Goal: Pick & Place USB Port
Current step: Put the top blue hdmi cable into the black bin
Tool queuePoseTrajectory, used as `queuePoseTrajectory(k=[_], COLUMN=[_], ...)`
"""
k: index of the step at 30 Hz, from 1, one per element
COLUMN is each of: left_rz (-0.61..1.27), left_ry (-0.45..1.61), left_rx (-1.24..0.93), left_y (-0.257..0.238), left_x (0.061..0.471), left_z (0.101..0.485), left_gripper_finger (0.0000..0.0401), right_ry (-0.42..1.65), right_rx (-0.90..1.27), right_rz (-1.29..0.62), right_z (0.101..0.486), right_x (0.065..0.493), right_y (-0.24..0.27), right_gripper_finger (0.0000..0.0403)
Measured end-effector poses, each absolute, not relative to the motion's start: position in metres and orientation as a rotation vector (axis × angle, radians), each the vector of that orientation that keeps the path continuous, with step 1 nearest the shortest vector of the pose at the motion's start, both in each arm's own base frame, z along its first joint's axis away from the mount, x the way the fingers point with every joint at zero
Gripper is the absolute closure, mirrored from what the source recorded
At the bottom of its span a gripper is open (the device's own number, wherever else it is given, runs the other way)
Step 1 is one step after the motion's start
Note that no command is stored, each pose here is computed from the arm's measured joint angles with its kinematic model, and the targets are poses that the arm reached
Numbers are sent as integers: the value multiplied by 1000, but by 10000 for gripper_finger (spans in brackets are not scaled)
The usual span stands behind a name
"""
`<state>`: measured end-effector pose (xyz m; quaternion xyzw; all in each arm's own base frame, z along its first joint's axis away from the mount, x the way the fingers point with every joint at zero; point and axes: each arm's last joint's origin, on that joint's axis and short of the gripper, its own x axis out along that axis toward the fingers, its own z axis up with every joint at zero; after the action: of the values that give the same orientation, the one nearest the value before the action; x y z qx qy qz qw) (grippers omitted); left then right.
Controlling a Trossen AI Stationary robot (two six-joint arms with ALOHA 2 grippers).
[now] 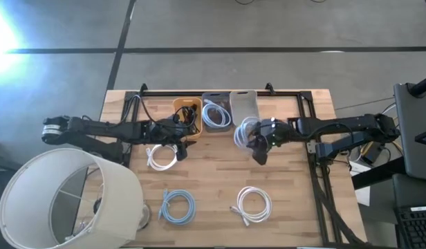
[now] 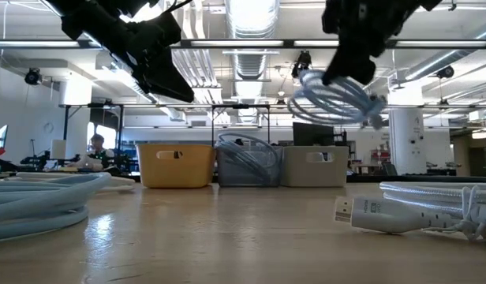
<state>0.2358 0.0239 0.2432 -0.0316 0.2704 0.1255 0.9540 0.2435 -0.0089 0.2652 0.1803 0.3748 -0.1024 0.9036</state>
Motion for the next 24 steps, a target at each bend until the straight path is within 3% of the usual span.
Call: queuePoseTrajectory(k=[11, 24], left_rz=[255, 254], left_ry=[550, 548], left_rx=[-64, -58], left_y=[24, 24], left_x=[236, 236], left_z=[243, 243], left_gripper_finger=[224, 224], right_ry=[493, 370], right_rx=[244, 251], right_rz=[-173, -125], right_z=[295, 283], right_x=[259, 287], right_y=[-25, -64], right_gripper_finger=[389, 390])
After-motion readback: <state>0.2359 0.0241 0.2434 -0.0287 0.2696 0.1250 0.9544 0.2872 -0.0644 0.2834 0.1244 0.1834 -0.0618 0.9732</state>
